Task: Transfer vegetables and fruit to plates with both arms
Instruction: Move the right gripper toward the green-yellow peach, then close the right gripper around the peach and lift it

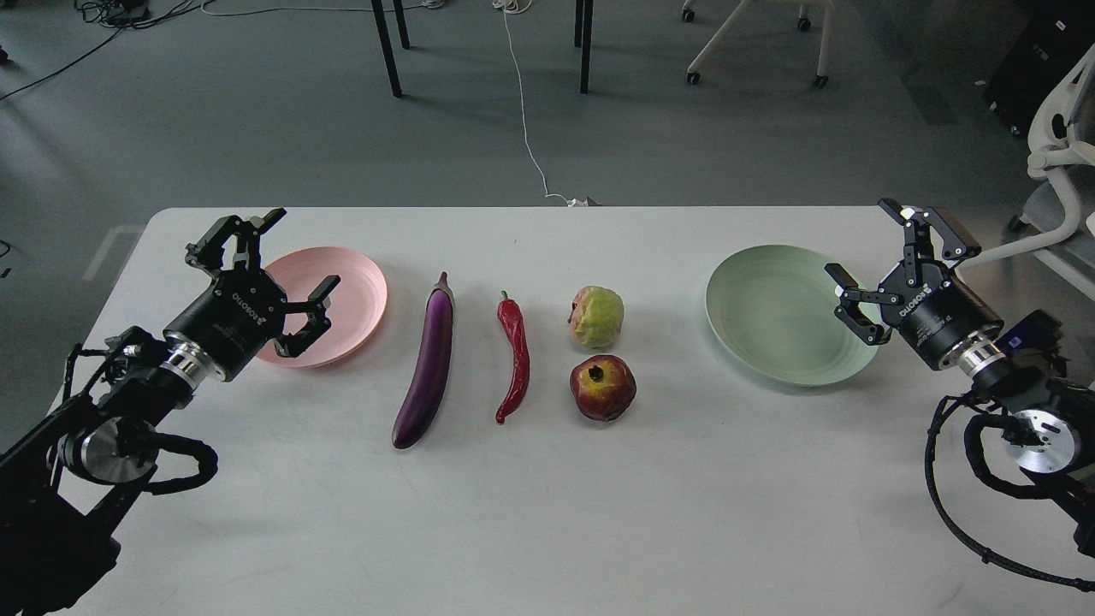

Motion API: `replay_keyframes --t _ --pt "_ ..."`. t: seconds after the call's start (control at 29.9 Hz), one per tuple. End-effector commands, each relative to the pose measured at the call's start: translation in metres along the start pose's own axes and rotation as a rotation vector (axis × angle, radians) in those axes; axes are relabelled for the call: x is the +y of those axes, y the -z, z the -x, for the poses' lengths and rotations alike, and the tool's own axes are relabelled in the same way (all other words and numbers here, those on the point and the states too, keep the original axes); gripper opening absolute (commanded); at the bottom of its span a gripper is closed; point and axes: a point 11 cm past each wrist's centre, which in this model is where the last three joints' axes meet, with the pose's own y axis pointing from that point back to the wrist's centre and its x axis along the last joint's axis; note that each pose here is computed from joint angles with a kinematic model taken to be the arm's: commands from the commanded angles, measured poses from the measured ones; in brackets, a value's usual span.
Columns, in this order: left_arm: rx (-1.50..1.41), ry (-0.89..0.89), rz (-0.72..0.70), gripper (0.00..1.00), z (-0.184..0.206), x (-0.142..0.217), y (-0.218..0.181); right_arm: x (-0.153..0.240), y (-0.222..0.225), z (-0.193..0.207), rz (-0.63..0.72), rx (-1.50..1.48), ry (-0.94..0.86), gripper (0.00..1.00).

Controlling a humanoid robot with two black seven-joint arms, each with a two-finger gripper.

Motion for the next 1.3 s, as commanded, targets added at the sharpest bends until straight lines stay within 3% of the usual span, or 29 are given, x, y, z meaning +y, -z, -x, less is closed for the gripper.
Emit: replay_keyframes --t 0.0,0.17,0.43,0.57,0.67,0.83,1.27 --pt "0.000 -0.010 0.003 1.00 -0.003 0.008 0.000 0.003 0.005 -0.001 0.002 0.012 0.003 0.99" --pt "-0.028 -0.014 -0.011 1.00 -0.006 0.010 -0.002 -0.013 0.034 0.016 -0.017 0.091 0.087 0.99" --pt "-0.046 -0.008 -0.003 1.00 -0.005 0.008 -0.009 -0.087 0.104 0.113 0.127 0.796 0.507 0.99" --pt "-0.061 -0.002 0.013 1.00 -0.005 0.011 -0.022 -0.118 0.084 0.181 0.253 1.131 0.767 0.99" --pt "-0.061 0.012 0.054 1.00 0.000 0.009 -0.031 -0.123 0.048 0.206 0.386 1.388 0.940 0.99" --pt "-0.063 0.020 0.093 1.00 0.002 0.009 -0.035 -0.136 0.004 0.207 0.500 1.768 1.066 0.99" --pt "-0.094 0.049 0.120 1.00 0.011 0.012 -0.054 -0.158 -0.042 0.240 0.472 1.895 1.124 0.99"
